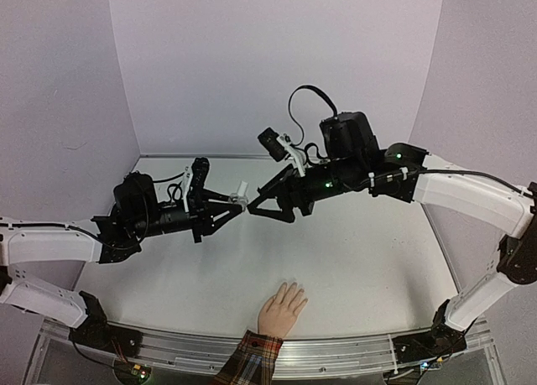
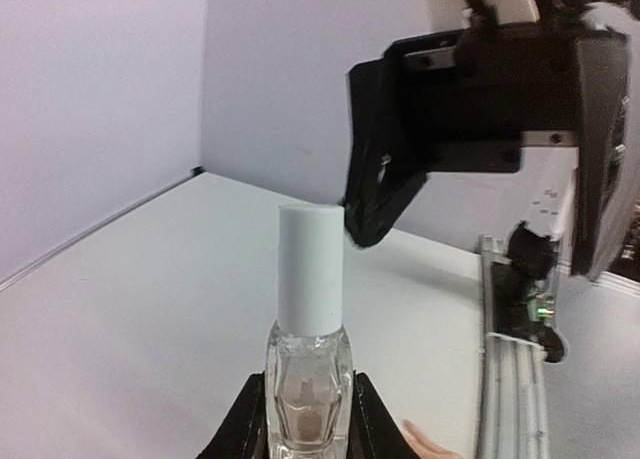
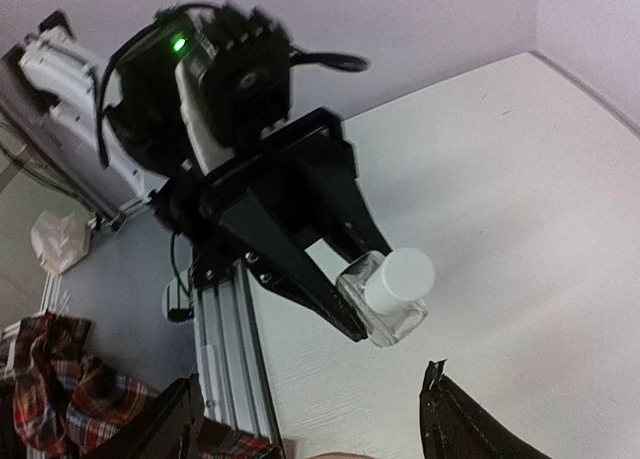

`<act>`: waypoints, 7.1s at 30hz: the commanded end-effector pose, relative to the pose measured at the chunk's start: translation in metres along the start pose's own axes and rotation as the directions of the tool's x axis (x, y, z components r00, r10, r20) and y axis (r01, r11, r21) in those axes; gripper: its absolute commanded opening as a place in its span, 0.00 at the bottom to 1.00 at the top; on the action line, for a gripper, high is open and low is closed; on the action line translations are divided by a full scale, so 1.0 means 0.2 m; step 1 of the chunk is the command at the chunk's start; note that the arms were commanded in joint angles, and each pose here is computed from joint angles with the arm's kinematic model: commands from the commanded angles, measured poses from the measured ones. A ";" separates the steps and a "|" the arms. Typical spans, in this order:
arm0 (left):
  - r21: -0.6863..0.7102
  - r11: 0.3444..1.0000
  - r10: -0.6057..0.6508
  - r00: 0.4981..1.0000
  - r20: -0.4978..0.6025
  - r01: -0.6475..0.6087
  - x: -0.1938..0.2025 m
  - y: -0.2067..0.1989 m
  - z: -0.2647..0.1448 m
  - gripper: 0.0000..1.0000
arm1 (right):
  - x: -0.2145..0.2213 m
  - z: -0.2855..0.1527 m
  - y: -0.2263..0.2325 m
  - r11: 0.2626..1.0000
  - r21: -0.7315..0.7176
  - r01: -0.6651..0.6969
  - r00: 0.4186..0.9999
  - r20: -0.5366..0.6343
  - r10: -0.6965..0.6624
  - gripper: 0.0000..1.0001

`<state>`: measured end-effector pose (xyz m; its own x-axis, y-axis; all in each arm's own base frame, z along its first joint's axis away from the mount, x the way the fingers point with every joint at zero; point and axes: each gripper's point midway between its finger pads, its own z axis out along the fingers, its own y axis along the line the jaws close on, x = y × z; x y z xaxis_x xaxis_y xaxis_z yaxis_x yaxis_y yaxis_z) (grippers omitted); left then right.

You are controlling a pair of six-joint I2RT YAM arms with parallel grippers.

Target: Paint the nails

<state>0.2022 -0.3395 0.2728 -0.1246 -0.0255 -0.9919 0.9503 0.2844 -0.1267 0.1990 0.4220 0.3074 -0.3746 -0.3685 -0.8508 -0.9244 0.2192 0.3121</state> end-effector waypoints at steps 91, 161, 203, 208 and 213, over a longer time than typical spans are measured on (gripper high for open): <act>-0.304 0.940 0.160 0.987 -0.009 -0.155 -0.09 0.10 0.09 0.00 | -0.16 0.16 -0.31 0.894 0.301 -0.331 0.941 0.035 0.336 0.27; -0.103 0.985 0.133 0.990 -0.035 -0.136 0.00 -0.08 0.06 0.00 | -0.18 -0.09 -0.08 0.986 0.119 -0.121 0.992 0.060 0.114 0.00; -0.397 0.916 0.066 0.998 0.007 -0.057 -0.07 0.20 0.10 0.00 | 1.03 -0.03 -0.29 0.992 0.120 0.039 0.953 -0.302 -0.001 0.00; -0.388 0.920 0.069 0.998 0.010 -0.060 -0.07 0.19 0.09 0.00 | 1.10 -0.02 -0.32 0.990 0.139 0.008 0.949 -0.313 0.036 0.00; -0.393 0.918 0.071 0.997 0.019 -0.058 -0.07 0.20 0.06 0.00 | 1.14 -0.01 -0.34 0.988 0.155 0.003 0.949 -0.313 0.046 0.00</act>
<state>0.2420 -0.3435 0.2491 -0.1096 0.0623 -0.9920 0.7739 0.6316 -0.0458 0.1700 0.3188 0.0957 -0.4205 -0.6388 -0.6443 -0.9052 0.3435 0.2503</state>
